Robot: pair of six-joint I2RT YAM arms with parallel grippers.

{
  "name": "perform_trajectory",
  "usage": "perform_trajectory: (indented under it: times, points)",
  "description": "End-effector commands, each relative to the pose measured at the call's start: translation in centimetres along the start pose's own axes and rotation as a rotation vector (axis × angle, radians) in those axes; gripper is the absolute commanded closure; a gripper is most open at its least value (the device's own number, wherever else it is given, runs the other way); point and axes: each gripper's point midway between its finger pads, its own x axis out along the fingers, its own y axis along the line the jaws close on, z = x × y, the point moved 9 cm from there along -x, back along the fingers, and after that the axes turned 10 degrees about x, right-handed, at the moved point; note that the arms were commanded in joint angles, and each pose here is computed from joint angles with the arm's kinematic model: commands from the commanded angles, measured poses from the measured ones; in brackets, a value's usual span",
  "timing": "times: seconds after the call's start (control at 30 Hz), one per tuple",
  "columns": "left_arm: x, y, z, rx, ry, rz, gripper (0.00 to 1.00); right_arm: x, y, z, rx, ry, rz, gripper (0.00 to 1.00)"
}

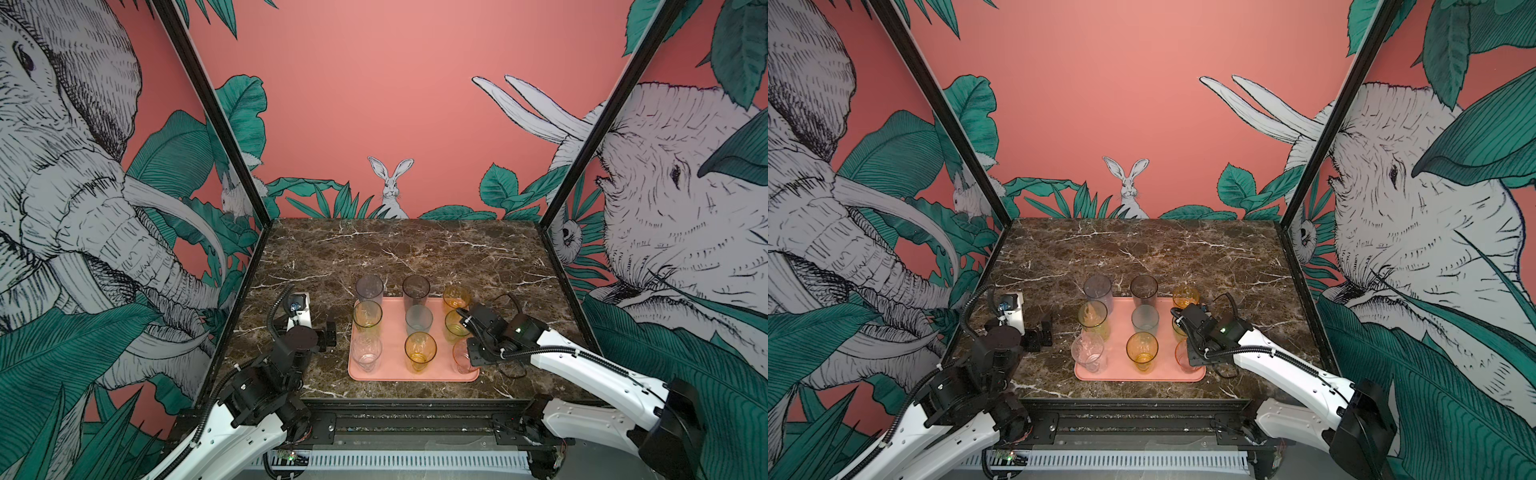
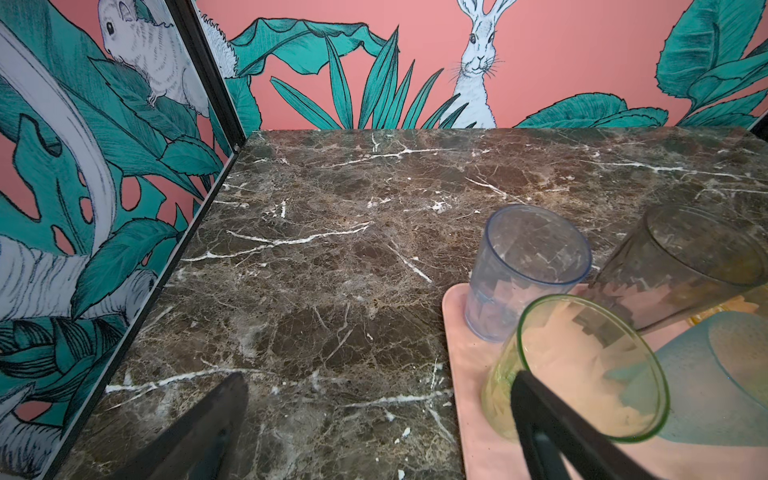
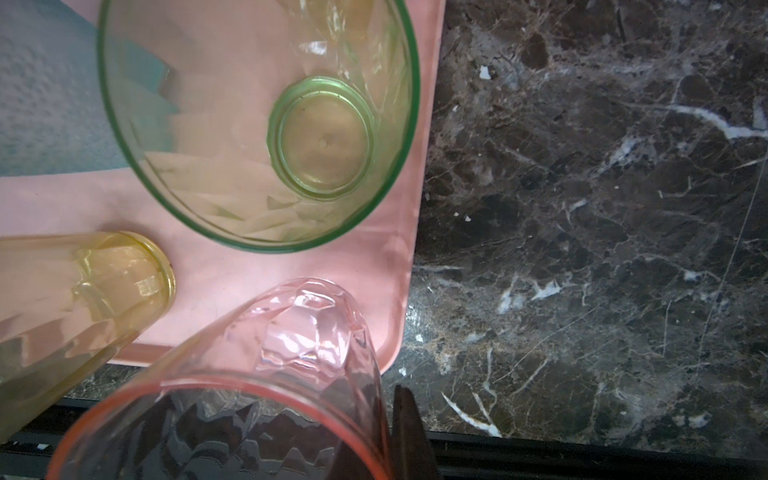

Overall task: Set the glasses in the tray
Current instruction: 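Lower the pink cup onto the tray's near corner below the green cup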

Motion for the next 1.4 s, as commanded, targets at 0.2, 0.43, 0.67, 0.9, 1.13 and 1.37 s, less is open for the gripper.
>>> perform_trajectory:
  times: [0.2, 0.43, 0.67, 0.9, 1.13, 1.37]
  points:
    - [0.4, -0.2, -0.4, -0.017, 0.003, -0.003, 0.0, 1.1, 0.6, 0.0, 0.021, 0.008, 0.006, 1.0]
    - [0.3, -0.2, -0.4, -0.017, 0.005, -0.006, 0.0, 1.8, 0.6, -0.2, 0.023, 0.013, 0.001, 1.0]
    - [0.3, -0.2, -0.5, -0.023, 0.007, -0.009, 0.01, 2.3, 0.5, -0.4, 0.023, 0.025, -0.011, 1.0]
    - [0.2, -0.1, -0.5, -0.023, 0.009, -0.008, 0.01, 2.5, 0.6, -0.4, 0.023, 0.034, -0.017, 1.0]
    - [0.3, -0.2, -0.5, -0.021, 0.006, -0.007, 0.0, 2.7, 0.6, -0.4, 0.019, 0.042, -0.032, 0.87]
    - [0.3, -0.2, -0.4, -0.02, 0.004, -0.006, 0.01, 2.4, 0.8, -0.1, 0.015, 0.038, -0.037, 0.75]
